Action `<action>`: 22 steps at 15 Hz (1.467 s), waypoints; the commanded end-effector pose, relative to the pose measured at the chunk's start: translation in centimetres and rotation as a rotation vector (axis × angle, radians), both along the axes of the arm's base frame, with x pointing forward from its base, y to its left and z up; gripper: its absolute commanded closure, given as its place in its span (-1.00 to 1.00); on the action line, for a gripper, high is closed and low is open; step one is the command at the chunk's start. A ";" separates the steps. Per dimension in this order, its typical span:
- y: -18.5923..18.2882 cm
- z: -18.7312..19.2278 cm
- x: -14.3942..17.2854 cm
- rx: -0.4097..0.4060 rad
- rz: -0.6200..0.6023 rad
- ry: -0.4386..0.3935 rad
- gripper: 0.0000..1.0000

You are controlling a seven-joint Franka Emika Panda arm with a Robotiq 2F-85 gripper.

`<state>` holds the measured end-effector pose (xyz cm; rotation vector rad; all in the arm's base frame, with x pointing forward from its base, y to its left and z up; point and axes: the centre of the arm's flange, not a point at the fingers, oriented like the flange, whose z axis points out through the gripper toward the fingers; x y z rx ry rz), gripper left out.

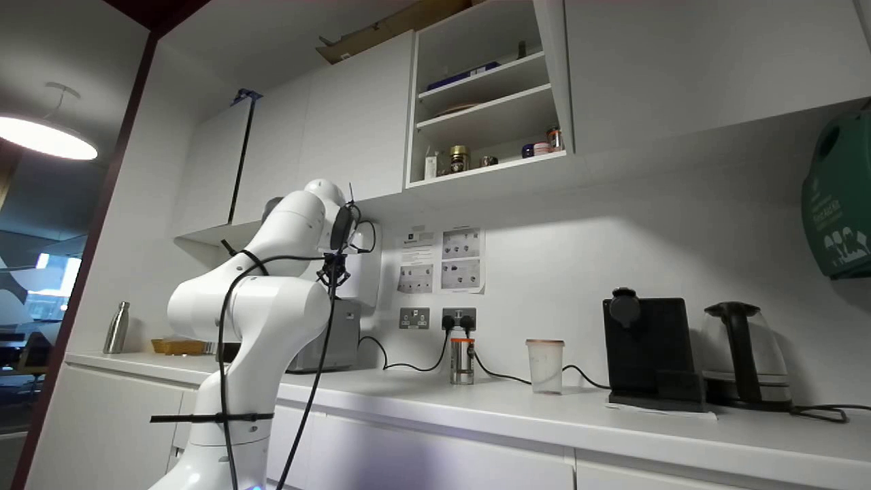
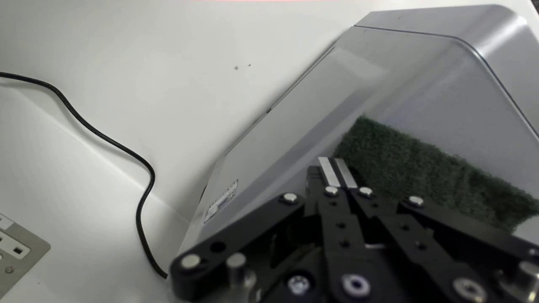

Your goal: Wipe the top of the microwave with the grey object

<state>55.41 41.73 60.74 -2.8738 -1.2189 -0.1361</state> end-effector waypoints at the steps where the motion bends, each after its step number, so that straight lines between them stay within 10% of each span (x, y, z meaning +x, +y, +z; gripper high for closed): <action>1: -3.1 -2.3 -4.1 -0.032 0.007 0.035 1.00; 22: -0.7 -1.9 -5.8 -0.069 0.055 0.085 1.00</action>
